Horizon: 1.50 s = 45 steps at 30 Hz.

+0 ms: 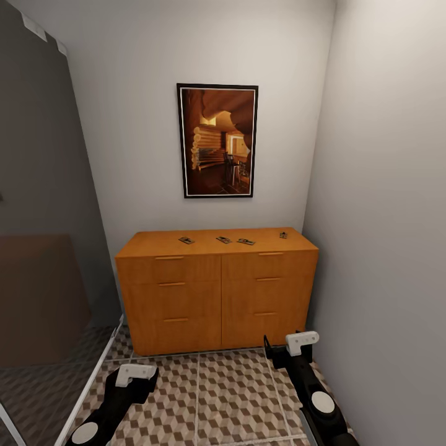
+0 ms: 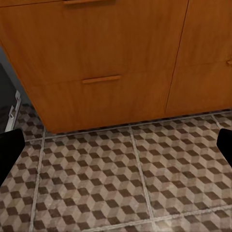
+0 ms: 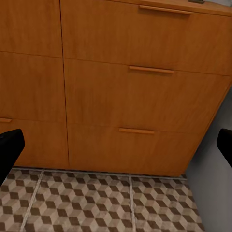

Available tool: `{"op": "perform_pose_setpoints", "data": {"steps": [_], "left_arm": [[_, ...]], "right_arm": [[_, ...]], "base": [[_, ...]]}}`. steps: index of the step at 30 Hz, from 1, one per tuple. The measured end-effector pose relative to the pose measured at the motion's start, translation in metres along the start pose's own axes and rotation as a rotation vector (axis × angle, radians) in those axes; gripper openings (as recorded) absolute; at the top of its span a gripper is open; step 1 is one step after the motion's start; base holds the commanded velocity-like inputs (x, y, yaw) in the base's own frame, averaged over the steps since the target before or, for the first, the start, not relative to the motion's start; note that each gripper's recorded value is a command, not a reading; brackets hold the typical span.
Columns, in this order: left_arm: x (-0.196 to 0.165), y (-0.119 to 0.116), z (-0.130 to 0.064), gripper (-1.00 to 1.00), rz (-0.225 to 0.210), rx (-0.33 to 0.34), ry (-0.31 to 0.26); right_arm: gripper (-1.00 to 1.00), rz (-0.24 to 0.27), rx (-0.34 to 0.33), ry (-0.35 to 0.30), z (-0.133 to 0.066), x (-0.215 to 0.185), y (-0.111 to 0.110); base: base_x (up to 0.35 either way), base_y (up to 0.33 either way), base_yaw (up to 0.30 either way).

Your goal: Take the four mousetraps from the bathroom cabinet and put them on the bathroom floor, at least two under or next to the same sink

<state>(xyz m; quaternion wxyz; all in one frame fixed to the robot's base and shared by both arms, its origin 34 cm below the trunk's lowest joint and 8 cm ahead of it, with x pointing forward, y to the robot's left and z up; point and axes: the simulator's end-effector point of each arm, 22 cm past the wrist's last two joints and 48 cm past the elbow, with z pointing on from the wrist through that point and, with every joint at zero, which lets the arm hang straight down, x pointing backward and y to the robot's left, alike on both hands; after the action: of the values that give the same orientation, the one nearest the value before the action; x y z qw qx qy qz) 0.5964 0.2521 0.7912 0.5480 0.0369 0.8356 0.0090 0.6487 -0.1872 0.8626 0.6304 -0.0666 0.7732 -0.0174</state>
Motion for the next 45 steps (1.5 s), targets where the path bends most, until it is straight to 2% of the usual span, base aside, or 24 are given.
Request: {"op": "perform_pose_setpoints", "data": {"steps": [23,35,41,45], "left_arm": [[0.0,-0.002,0.0,1.0,0.002,0.003,0.0],[0.003,-0.012,0.0,1.0,0.011,0.023,0.006],[0.027,-0.013,0.003,1.0,0.014,0.027,0.055],[0.07,-0.012,0.006,1.0,0.017,0.027,0.116]], "right_arm": [[1.0,-0.001,0.0,-0.001,0.0,0.0,0.0],[1.0,-0.002,0.0,0.0,0.0,0.0,0.0],[1.0,-0.004,-0.001,-0.001,0.0,0.0,0.0],[1.0,-0.005,0.0,-0.001,0.0,0.0,0.0]], "base": [[0.0,0.0,0.0],[0.0,0.0,0.0],[0.0,0.0,0.0],[0.0,0.0,0.0]]}}
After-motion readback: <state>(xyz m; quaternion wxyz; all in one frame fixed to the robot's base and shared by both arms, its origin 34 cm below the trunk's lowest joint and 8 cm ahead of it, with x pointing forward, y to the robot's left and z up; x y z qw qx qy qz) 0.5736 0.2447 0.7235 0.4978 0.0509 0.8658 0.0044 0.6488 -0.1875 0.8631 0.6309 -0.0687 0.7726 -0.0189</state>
